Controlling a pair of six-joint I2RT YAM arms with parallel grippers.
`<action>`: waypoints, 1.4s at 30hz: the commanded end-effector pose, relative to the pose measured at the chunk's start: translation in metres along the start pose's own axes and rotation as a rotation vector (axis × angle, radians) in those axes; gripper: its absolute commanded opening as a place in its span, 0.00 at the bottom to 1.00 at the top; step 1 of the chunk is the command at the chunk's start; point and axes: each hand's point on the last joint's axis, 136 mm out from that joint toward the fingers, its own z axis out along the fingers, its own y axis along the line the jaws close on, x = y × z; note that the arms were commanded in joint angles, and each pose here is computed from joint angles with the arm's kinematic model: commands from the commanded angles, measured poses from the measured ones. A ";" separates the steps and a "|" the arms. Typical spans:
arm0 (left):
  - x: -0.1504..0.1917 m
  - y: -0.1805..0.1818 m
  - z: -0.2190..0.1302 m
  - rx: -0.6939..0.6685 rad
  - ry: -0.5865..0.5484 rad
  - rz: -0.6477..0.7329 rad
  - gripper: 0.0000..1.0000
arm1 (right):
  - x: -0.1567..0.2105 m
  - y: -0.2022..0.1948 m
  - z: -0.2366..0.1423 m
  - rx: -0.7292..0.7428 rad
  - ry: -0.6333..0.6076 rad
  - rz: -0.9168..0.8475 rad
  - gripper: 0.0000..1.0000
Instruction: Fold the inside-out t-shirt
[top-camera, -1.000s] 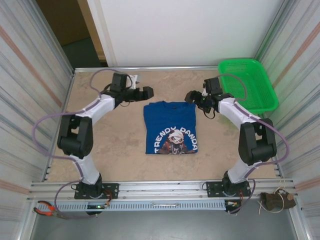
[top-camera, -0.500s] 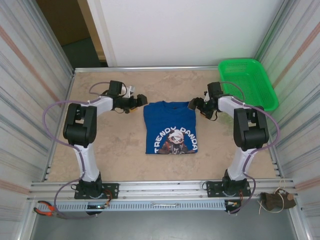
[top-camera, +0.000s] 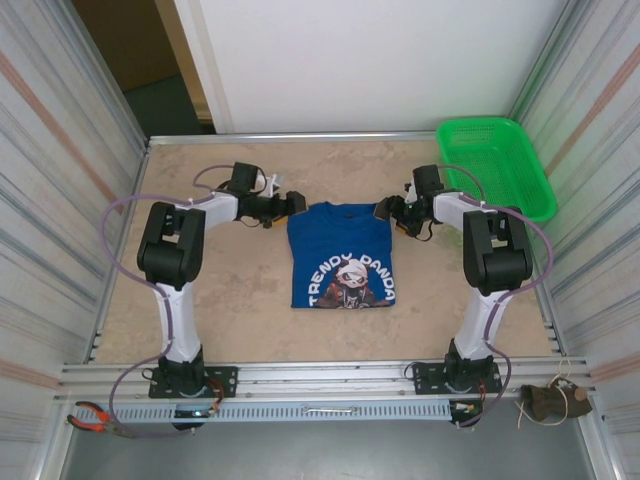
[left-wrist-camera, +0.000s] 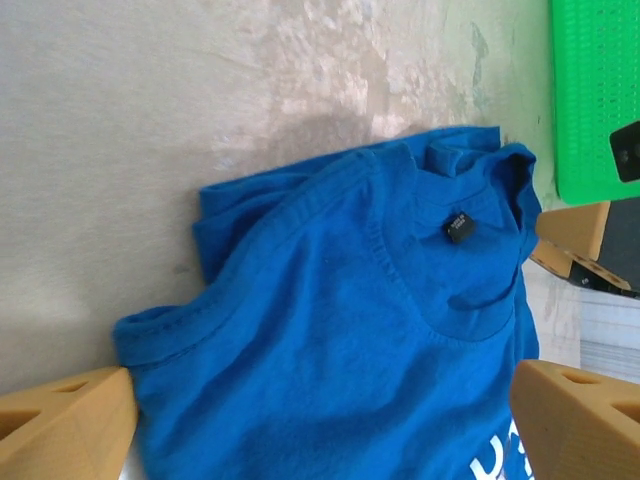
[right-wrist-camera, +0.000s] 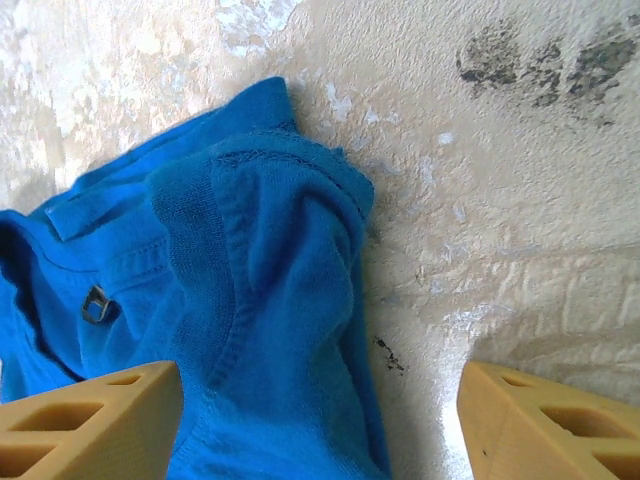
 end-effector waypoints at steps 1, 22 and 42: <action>0.015 0.001 0.020 0.024 0.061 -0.014 0.95 | 0.010 0.010 0.015 -0.043 0.049 -0.004 0.71; 0.027 -0.010 0.027 0.054 0.065 0.011 0.91 | 0.016 0.018 0.020 -0.117 0.066 0.009 0.67; 0.032 -0.023 0.037 0.126 0.070 0.070 0.78 | 0.018 0.034 0.029 -0.191 0.080 0.001 0.66</action>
